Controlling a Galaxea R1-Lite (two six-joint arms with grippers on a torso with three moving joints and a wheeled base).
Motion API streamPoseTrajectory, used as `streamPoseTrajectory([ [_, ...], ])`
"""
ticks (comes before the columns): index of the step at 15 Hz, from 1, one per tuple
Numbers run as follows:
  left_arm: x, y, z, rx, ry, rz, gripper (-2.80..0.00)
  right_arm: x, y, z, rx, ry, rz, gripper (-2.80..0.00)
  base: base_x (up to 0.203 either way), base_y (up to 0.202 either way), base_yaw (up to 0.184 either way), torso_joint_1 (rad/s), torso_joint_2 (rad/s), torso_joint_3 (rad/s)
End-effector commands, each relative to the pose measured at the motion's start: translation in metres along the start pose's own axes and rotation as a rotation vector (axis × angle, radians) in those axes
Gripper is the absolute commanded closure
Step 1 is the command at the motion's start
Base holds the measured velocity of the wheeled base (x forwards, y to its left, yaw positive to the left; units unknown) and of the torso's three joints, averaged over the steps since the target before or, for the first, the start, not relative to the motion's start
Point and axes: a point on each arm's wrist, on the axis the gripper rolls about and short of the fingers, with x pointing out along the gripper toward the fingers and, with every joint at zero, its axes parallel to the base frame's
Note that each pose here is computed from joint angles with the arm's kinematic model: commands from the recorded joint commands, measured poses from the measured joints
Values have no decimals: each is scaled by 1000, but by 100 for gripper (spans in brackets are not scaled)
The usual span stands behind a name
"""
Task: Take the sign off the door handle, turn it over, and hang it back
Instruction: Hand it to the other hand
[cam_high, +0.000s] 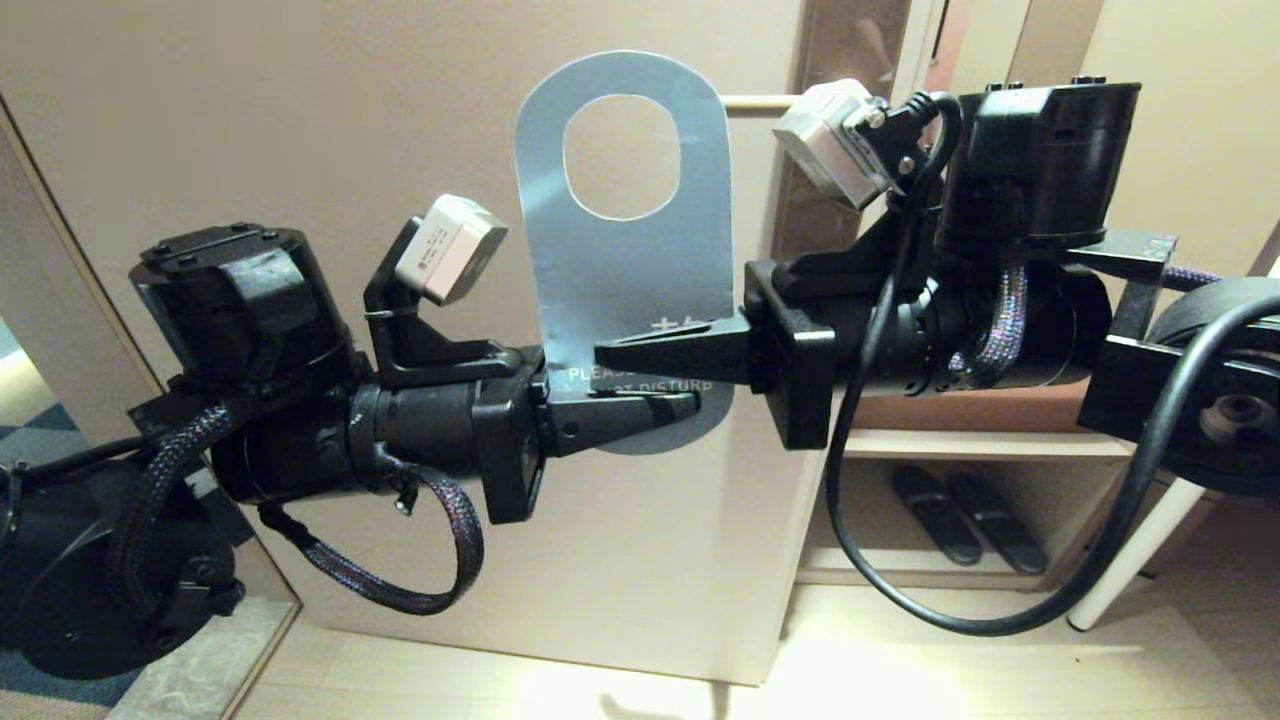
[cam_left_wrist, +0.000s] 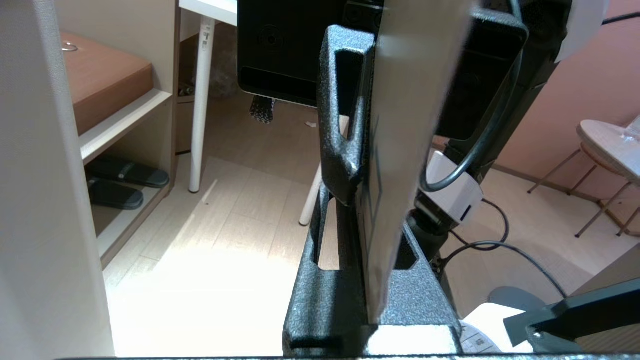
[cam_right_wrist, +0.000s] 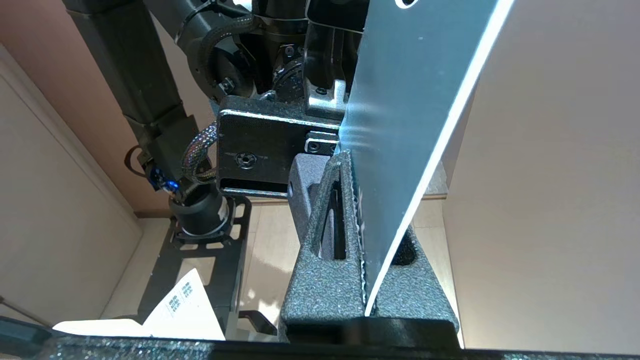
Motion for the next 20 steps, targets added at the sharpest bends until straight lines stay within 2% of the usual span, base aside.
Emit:
streamPoseTrajectory([
  [1,-1,-2,2,1,-7,-8,0,0,0,0,0,0,4,0,0,0,0,0,0,0],
  [5,-2,-4,3,6,-10,-9,0,0,0,0,0,0,4,0,0,0,0,0,0,0],
  [6,-2,-4,3,6,-9,-9,-280,0,0,0,0,0,4,0,0,0,0,0,0,0],
  [20,-9,-13,2,-15,-9,-10,-280,0,0,0,0,0,3,0,0,0,0,0,0,0],
])
